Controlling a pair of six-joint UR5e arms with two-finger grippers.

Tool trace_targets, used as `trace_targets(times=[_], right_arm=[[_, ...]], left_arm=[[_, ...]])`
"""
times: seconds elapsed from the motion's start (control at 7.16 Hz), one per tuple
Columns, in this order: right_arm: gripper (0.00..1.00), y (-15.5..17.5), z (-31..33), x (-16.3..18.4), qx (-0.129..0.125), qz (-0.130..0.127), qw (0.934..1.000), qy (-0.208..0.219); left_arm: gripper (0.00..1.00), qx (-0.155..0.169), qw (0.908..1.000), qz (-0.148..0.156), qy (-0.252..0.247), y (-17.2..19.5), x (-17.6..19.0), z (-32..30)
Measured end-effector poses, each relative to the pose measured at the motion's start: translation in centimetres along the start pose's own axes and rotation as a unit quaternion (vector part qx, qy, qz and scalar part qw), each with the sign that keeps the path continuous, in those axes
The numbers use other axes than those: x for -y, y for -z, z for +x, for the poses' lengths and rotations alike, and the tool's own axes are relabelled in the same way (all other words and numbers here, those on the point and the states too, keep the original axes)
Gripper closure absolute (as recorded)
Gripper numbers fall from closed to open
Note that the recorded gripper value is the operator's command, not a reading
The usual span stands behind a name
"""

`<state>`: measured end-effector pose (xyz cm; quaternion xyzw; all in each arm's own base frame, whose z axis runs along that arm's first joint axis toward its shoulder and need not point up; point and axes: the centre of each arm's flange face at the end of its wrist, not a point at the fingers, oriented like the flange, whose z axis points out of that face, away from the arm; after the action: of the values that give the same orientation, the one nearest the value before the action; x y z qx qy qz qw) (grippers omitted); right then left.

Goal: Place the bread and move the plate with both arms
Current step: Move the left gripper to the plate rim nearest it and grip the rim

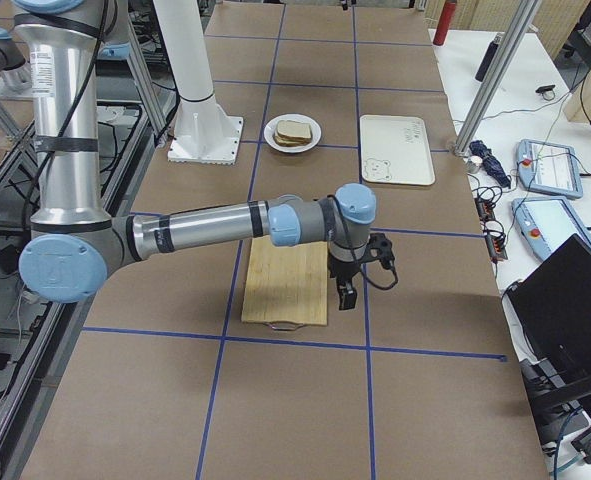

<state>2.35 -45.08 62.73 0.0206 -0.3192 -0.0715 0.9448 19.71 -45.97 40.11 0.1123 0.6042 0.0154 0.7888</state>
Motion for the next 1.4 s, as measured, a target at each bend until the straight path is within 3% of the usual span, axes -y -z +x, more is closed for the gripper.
trace_targets(times=[0.28,0.56,0.84,0.98,1.12,1.4], right_arm=[[0.0,0.1,0.1,0.0,0.001,0.002,1.0,-0.003],[0.0,0.1,0.1,-0.1,0.002,0.002,1.0,-0.004],[0.0,0.1,0.1,-0.1,0.002,0.002,1.0,-0.005],[0.0,0.1,0.1,0.0,0.002,0.002,1.0,-0.005],[0.0,0.2,0.1,0.1,0.002,0.003,1.0,-0.004],[0.0,0.3,0.0,0.2,0.002,0.004,1.0,-0.004]], left_arm=[[0.02,-0.064,0.9964,-0.001,0.055,-7.0,-3.7,3.2],[0.03,-0.109,0.9908,0.005,0.08,-14.0,-9.2,7.5],[0.23,-0.16,0.9821,0.012,0.099,-19.9,-15.4,11.0],[0.48,-0.173,0.9787,0.017,0.109,-21.8,-16.9,12.1],[0.56,-0.176,0.9776,0.019,0.114,-23.2,-17.7,12.4],[0.56,-0.174,0.9777,0.019,0.116,-24.8,-18.0,12.6]])
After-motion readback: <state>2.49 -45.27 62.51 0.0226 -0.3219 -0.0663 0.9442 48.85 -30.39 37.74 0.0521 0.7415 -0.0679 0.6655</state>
